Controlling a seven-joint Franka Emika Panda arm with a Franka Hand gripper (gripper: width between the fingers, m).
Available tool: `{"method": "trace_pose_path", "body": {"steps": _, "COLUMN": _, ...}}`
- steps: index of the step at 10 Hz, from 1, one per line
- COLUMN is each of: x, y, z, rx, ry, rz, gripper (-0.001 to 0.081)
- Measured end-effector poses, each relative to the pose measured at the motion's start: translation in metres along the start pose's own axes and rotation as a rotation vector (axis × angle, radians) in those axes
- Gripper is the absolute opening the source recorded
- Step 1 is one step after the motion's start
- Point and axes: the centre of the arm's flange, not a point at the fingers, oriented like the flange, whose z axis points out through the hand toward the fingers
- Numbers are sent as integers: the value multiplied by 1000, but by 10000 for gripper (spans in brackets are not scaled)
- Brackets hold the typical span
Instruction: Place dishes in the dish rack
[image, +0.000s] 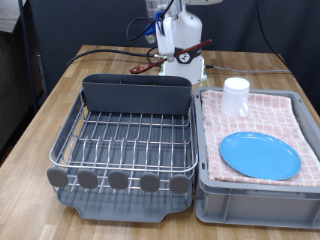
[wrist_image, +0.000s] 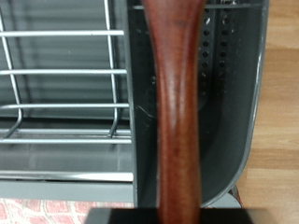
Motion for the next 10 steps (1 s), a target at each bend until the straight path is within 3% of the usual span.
{"method": "trace_pose_path", "body": {"steps": 4, "x": 31, "y": -16, "z": 20, "rx": -90, "ry": -83, "rz": 8, "gripper": 87}}
{"method": "trace_pose_path", "body": {"steps": 7, "x": 45, "y": -29, "z": 36, "rx": -104, "ry": -100, "rz": 2, "gripper": 87}}
{"method": "trace_pose_path", "body": {"steps": 10, "x": 47, "y": -35, "z": 47, "rx": -83, "ry": -74, "rz": 16, "gripper": 87}}
